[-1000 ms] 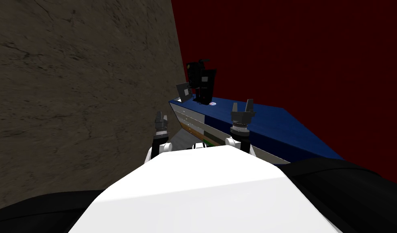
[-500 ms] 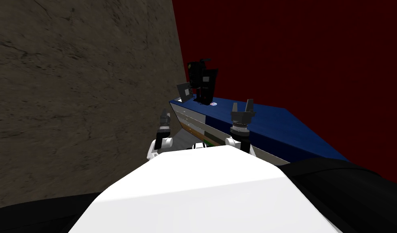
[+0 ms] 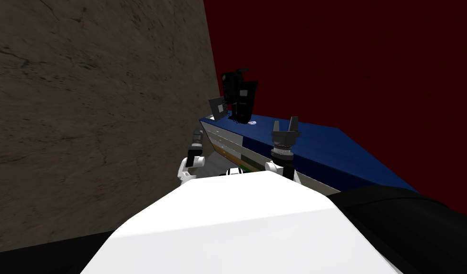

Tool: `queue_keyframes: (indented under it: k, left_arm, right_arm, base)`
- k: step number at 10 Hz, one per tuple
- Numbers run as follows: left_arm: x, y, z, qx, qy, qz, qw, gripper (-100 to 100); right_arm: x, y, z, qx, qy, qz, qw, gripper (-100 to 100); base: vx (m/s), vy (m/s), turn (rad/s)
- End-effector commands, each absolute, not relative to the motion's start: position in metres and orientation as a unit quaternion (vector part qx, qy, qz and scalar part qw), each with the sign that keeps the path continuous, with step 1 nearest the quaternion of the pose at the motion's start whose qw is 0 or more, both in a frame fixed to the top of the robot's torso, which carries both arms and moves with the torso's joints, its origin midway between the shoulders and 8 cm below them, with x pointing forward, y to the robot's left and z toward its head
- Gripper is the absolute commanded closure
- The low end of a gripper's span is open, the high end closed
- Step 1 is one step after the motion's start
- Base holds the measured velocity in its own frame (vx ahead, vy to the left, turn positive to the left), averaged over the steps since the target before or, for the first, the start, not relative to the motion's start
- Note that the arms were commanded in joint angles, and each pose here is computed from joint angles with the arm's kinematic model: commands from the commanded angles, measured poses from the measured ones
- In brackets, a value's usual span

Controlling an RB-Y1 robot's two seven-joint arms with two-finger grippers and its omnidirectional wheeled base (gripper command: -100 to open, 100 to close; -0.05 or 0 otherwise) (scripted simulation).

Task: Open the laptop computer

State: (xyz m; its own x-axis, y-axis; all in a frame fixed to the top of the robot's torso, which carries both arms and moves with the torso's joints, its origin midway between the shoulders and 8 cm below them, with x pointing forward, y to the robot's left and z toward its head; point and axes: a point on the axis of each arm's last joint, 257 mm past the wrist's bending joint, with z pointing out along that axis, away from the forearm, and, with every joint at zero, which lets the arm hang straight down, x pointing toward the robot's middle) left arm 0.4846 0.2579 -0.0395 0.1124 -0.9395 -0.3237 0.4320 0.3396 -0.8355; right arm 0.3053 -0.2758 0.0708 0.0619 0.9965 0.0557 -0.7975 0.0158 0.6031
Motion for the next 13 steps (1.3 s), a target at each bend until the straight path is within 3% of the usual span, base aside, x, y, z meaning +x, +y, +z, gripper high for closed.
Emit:
queue_keyframes:
  k: [1, 13]
  left_arm:
    - [0.512, 0.253, -0.045, -0.289, 0.461, -0.485, 0.685, -100]
    - [0.601, 0.227, -0.03, -0.287, 0.508, -0.448, 0.678, -100]
  right_arm:
    - [0.305, -0.276, 0.071, 0.25, 0.199, 0.655, 0.684, 0]
    - [0.305, -0.276, 0.071, 0.25, 0.199, 0.655, 0.684, 0]
  base:
    - [0.017, 0.023, 0.004]
    - [0.015, 0.016, 0.003]
